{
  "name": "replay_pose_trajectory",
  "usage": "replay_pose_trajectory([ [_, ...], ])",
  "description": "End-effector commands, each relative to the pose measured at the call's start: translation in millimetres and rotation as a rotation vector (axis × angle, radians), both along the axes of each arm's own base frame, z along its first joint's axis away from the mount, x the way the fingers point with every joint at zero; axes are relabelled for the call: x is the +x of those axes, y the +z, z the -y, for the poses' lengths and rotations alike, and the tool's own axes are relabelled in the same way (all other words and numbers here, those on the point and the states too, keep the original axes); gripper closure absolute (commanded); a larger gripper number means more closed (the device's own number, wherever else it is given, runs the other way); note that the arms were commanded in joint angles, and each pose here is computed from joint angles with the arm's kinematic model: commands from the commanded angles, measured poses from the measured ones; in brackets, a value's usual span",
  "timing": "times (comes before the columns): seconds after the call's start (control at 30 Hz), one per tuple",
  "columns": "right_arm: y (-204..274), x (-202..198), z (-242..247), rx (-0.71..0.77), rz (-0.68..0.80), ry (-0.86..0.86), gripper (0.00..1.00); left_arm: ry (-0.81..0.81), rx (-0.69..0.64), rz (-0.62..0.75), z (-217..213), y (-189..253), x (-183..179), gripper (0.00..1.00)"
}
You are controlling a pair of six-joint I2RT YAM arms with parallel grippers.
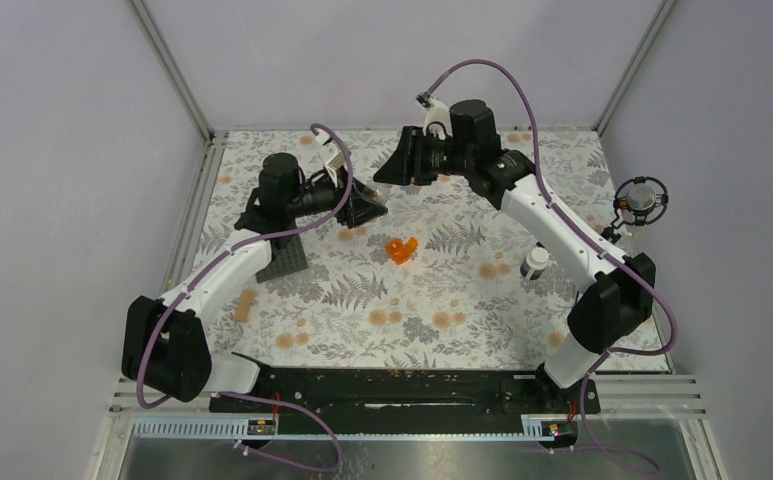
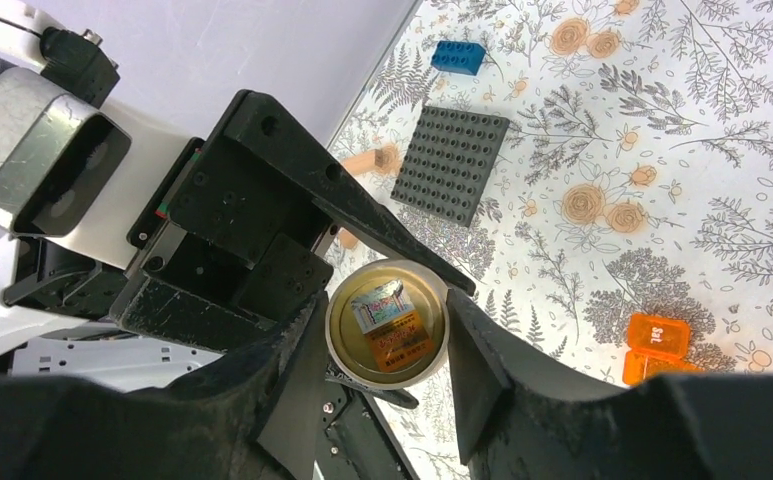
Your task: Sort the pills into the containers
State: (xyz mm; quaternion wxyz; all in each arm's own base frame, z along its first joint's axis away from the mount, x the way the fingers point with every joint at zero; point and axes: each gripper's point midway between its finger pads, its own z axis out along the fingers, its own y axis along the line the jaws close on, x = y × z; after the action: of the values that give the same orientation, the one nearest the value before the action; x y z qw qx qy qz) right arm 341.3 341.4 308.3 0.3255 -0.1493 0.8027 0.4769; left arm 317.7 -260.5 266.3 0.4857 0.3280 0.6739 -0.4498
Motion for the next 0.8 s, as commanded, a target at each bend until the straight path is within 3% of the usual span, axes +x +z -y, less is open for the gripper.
replay_pose_trajectory([
  [0.0,26.8,-11.6,-0.6,0.030,0.105,0.122,0.80,-0.011,-0.004,0.100,-1.7,25.1,2.4,1.00],
  [0.1,27.1,-27.1,7.3,0.048,0.172,0.263,0.85,-0.088,0.008,0.094,0.6,24.0,-12.3,1.00],
  [0.27,32.1,-59.7,22.3,0.075,0.342,0.455,0.81,-0.231,-0.019,0.063,5.3,27.9,-39.5,1.00],
  [0.3,32.2,-55.5,25.2,0.069,0.337,0.431,0.73,-0.228,-0.020,0.060,5.1,28.2,-39.0,1.00],
  [0.33,31.8,-49.6,27.5,0.060,0.327,0.397,0.57,-0.220,-0.019,0.057,5.1,27.5,-37.9,1.00],
  [0.37,30.8,-42.8,28.5,0.050,0.314,0.359,0.34,-0.214,-0.018,0.056,5.0,26.7,-36.7,1.00],
  [0.43,30.1,-25.5,28.3,0.040,0.288,0.258,0.09,-0.195,-0.016,0.058,5.0,25.6,-32.2,1.00],
  [0.5,28.2,-11.5,24.1,0.060,0.223,0.177,0.01,-0.168,-0.011,0.055,4.8,24.2,-25.3,1.00],
  [0.63,20.3,2.0,10.3,0.079,0.090,0.047,0.01,-0.106,0.003,0.066,3.8,23.4,-10.3,1.00],
  [0.77,4.8,2.3,1.8,-0.022,0.055,-0.024,0.01,-0.051,0.010,0.071,2.8,23.4,2.0,1.00],
])
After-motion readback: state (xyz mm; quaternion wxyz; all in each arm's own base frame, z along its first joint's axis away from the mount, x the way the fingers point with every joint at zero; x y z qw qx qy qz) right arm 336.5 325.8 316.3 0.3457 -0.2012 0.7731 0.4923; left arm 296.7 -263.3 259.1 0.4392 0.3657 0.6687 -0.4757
